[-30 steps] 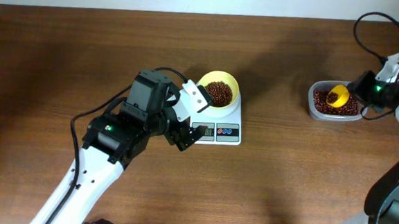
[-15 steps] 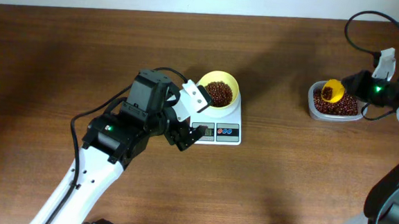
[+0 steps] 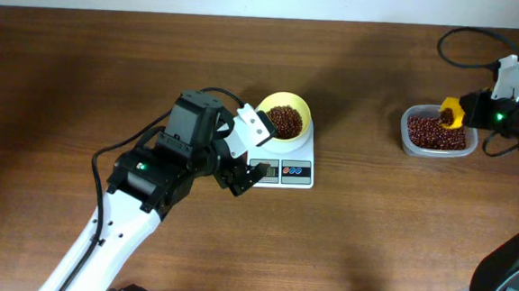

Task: Scoop item into bowl and weigh 50g on scale
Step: 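Dip the scoop into the tub with the right gripper to scoop beans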

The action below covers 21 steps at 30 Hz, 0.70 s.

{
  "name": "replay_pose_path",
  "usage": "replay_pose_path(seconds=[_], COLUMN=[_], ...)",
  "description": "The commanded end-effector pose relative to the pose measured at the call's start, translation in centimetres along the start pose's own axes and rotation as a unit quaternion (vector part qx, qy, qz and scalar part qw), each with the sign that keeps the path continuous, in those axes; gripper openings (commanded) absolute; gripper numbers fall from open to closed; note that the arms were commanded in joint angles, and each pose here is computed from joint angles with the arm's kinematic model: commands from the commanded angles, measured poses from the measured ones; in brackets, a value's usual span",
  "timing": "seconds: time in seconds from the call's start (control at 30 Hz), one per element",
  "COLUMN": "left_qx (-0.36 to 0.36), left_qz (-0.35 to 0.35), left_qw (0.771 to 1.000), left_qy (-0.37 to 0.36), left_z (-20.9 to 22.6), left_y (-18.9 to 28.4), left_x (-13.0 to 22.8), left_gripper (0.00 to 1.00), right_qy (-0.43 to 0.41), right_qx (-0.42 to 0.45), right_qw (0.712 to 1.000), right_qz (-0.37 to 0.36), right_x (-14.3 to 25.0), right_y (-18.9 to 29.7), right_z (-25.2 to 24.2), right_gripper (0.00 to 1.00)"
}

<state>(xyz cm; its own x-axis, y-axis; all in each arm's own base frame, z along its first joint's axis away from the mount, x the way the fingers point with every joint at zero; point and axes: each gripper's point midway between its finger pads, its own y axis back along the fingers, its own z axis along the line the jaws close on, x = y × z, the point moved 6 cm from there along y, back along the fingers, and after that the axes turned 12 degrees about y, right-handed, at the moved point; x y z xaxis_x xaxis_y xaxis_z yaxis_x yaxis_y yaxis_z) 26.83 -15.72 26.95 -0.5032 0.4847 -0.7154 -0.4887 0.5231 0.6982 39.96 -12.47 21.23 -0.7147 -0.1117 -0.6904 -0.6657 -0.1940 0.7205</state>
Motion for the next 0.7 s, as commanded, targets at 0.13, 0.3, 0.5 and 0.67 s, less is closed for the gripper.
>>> replay_pose_path(seconds=[0.13,0.3,0.5,0.67], left_qx=[0.006,0.006,0.006,0.006], left_qz=[-0.003,-0.003,-0.003,-0.003], left_qw=[1.0,1.0,1.0,1.0], left_qy=[-0.005,-0.005,-0.005,-0.005], left_z=[-0.2,-0.2,-0.2,-0.2], left_y=[0.2,0.2,0.2,0.2], left_x=[0.0,0.0,0.0,0.0], left_gripper=[0.99,0.99,0.99,0.99], right_qy=[0.03,0.038,0.037,0.036], right_qx=[0.02,0.019,0.027,0.023], right_qw=[0.999,0.999,0.998,0.998], right_qz=[0.015,0.026,0.034,0.042], right_x=[0.2,0.5,0.7,1.0], right_y=[1.2,1.2,1.2,1.1], right_z=[0.0,0.1,-0.1,0.3], right_gripper=[0.04,0.04,0.04,0.04])
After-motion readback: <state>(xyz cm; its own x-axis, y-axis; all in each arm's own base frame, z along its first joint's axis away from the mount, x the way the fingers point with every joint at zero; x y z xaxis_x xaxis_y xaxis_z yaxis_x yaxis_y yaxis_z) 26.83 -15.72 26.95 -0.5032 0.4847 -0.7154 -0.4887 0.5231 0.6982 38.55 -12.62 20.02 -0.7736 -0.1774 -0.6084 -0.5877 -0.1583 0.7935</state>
